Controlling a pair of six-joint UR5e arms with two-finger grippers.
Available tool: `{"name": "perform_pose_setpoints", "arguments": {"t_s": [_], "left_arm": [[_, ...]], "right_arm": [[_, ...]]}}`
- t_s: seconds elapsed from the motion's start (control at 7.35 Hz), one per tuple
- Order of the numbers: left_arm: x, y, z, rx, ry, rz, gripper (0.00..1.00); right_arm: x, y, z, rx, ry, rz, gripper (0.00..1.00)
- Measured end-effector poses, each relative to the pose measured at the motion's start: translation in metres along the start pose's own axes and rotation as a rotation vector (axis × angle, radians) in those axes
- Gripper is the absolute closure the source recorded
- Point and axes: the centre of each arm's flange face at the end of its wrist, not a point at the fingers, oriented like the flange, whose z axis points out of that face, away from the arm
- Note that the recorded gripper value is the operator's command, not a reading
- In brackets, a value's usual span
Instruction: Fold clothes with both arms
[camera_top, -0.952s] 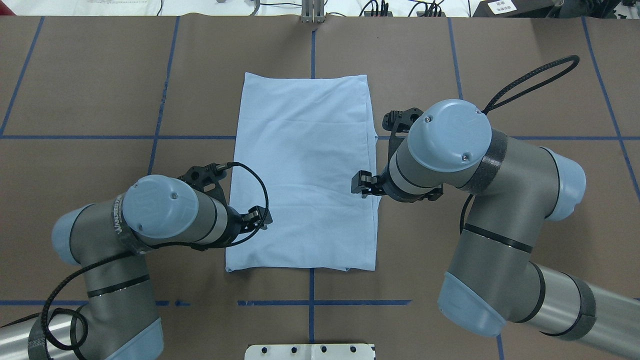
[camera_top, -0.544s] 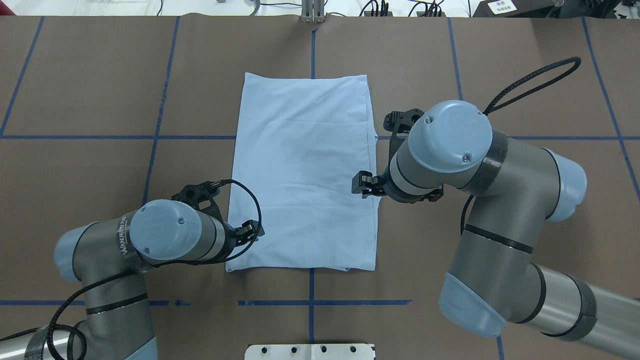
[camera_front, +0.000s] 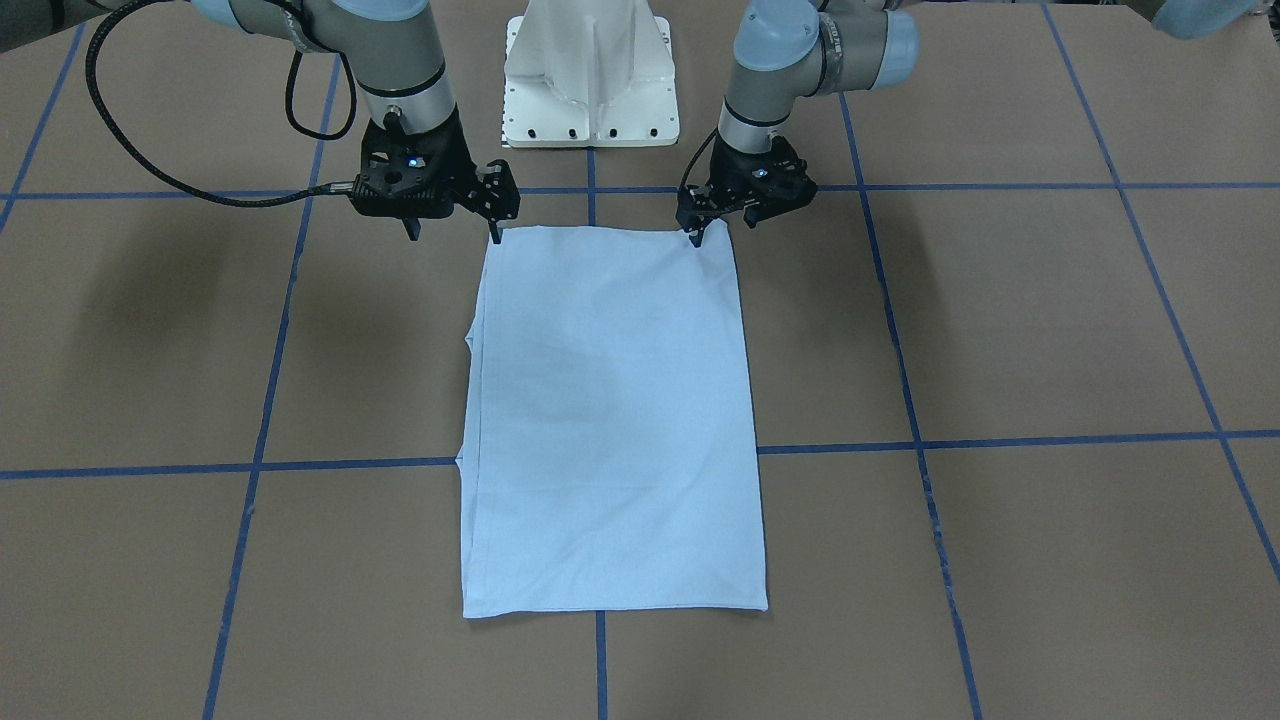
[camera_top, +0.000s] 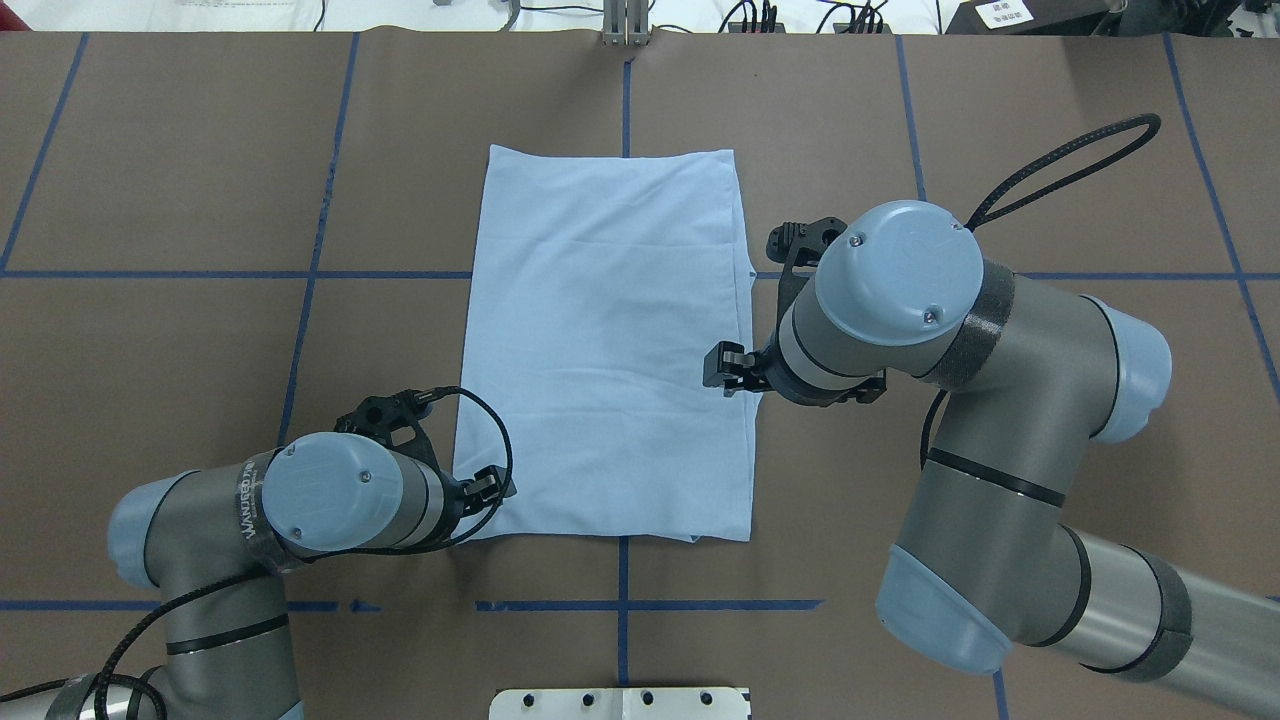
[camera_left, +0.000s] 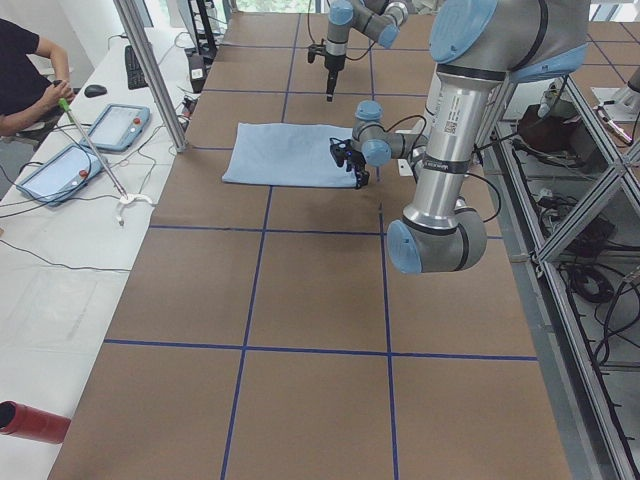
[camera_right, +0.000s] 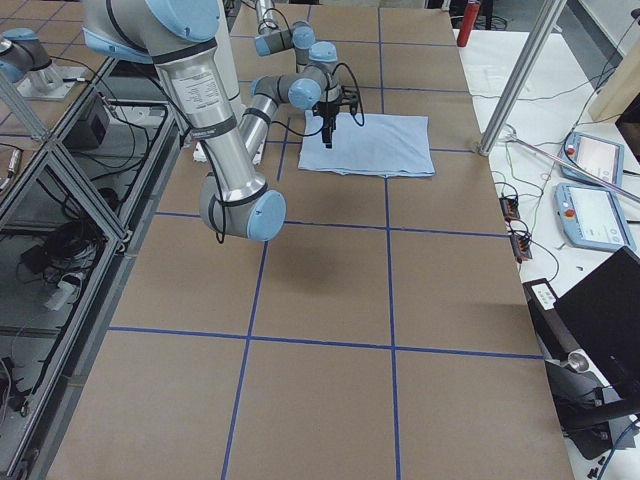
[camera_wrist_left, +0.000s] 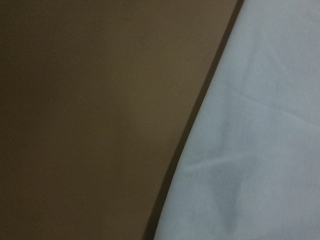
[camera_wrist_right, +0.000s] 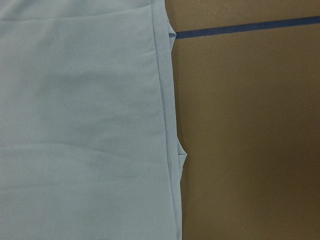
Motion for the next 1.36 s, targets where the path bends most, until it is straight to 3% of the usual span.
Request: {"name": "perform_pose_setpoints", "arguments": {"t_s": [0.27,1.36], "left_arm": [[-0.0008,0.0014,0.0020,0.001,-0.004,-0.001,0.30],[-0.0014,0.0052,0.0048,-0.003,-0.009,0.001,0.39]], "right_arm": [[0.0000,0.0000,0.0000,0.000,0.000,0.000,0.00],[0.0019,-0.0008,0.0014,-0.001,0.004,0.002,0.00]]}}
